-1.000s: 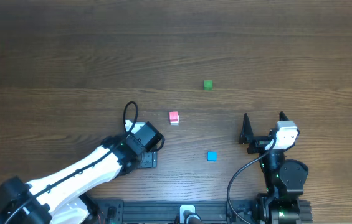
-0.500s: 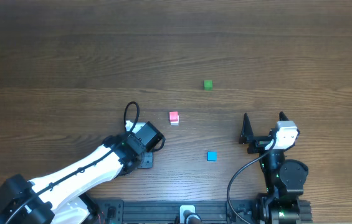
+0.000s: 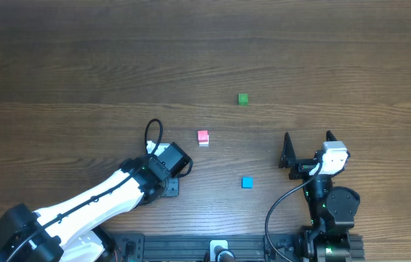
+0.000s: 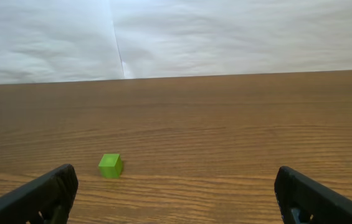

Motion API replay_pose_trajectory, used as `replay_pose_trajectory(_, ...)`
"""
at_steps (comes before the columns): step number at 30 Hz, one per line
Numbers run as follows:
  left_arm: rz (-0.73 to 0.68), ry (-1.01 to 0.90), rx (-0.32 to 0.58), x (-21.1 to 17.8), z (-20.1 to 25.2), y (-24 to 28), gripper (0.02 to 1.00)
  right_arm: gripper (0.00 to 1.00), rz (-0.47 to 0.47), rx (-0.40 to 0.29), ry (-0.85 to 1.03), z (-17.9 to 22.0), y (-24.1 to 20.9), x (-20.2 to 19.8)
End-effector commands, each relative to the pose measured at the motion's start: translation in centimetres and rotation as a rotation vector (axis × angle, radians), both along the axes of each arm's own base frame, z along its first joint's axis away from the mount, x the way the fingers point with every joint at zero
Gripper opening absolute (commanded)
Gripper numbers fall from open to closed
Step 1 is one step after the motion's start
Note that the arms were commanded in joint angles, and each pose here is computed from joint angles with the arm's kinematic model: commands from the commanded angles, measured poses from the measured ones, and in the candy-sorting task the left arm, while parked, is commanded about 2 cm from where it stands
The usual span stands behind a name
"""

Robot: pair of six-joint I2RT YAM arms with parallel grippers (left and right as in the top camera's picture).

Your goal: Stack Cubes

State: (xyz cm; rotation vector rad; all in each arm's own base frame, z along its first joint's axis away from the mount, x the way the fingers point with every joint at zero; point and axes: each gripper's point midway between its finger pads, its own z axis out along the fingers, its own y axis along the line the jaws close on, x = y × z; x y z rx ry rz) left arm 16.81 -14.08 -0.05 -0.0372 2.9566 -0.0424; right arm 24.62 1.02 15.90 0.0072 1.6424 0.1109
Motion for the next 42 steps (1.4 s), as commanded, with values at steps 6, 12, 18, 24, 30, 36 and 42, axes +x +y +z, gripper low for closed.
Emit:
replay_pose_trajectory(6,0.024,-0.111,-0.034,5.5,7.4,-3.2,0.108,0.991,-0.011,-0.006,-0.001,-0.1,-0.2,0.0)
replay_pose_trajectory(12,0.039,-0.119,-0.012,10.8,13.3,-6.7,0.097,0.993,-0.011,-0.006,-0.001,-0.1,-0.2,0.0)
replay_pose_trajectory(18,0.011,-0.084,-0.019,13.6,12.4,-10.1,0.097,0.991,-0.011,-0.006,-0.001,-0.1,-0.2,0.0)
replay_pose_trajectory(24,0.005,-0.031,-0.007,13.2,10.0,-11.1,0.091,0.993,-0.011,-0.006,-0.001,-0.1,-0.2,0.0)
replay_pose_trajectory(30,-0.012,-0.013,0.007,12.3,8.7,-12.3,0.095,0.993,-0.011,-0.006,-0.001,-0.1,-0.2,0.0)
replay_pose_trajectory(36,-0.009,-0.017,0.000,12.3,8.4,-12.5,0.091,0.991,-0.011,-0.006,-0.001,-0.1,-0.2,0.0)
replay_pose_trajectory(42,-0.008,-0.012,0.007,12.1,7.9,-12.3,0.091,0.991,-0.011,-0.006,-0.001,-0.1,-0.2,0.0)
